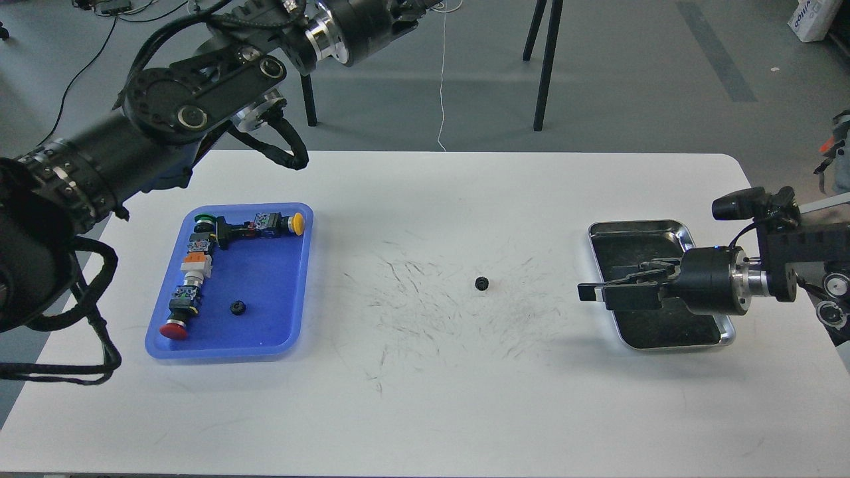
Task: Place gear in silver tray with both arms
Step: 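Reach the right gripper toward the black gear on the table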
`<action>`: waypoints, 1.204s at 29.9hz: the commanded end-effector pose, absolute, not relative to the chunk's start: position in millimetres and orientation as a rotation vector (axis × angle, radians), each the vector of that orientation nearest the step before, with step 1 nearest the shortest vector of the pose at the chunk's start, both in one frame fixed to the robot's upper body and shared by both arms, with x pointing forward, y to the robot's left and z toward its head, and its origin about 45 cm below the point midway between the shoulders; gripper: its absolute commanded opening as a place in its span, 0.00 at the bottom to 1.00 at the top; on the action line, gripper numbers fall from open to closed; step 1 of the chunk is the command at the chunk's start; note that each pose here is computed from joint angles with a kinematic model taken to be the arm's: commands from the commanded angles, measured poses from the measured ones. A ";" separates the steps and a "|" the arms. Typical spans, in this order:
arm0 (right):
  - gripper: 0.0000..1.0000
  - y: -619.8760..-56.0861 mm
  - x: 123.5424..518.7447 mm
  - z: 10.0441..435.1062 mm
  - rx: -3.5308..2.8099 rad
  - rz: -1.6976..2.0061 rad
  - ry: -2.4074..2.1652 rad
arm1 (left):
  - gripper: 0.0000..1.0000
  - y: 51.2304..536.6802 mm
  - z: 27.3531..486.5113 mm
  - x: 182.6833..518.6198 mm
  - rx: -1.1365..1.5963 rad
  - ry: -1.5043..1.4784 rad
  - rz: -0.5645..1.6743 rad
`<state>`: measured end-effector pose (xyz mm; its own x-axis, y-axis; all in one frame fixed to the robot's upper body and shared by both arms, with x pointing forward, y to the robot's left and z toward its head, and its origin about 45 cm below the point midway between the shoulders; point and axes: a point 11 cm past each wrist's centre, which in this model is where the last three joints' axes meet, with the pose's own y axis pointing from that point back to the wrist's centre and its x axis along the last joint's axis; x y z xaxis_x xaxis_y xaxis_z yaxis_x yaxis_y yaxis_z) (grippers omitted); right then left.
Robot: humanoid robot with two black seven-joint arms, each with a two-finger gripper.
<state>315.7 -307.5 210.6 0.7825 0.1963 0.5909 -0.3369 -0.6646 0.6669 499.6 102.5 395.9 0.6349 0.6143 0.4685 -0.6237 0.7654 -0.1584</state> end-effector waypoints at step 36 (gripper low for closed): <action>0.99 -239.1 357.9 151.8 1.997 1.074 0.064 | 1.00 116.8 375.5 501.7 0.012 -0.459 0.756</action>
